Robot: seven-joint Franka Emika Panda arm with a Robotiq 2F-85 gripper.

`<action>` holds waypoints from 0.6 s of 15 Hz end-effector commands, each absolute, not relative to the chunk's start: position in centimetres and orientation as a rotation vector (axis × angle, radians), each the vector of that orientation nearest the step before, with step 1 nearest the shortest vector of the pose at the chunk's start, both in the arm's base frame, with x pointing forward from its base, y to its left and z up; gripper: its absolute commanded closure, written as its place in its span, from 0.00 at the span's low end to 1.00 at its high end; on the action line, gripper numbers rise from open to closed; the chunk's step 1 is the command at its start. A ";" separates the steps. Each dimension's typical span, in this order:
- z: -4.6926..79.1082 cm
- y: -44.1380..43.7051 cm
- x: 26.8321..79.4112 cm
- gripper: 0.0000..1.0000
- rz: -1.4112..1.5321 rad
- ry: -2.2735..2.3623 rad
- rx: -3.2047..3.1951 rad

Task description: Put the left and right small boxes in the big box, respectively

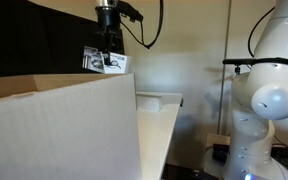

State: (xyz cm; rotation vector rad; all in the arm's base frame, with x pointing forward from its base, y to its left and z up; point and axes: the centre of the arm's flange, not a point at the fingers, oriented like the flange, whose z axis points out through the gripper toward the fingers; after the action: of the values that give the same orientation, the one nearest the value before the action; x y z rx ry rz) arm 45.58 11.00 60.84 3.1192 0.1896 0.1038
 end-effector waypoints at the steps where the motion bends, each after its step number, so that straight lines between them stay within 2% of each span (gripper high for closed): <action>1: 61.0 11.5 45.5 0.70 0.108 0.190 3.121; 9: 63.0 17.2 44.6 0.70 0.156 0.348 3.086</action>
State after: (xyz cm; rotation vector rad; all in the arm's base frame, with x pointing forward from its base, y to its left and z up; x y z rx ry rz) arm 44.49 15.44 61.49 3.0965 0.3213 0.1317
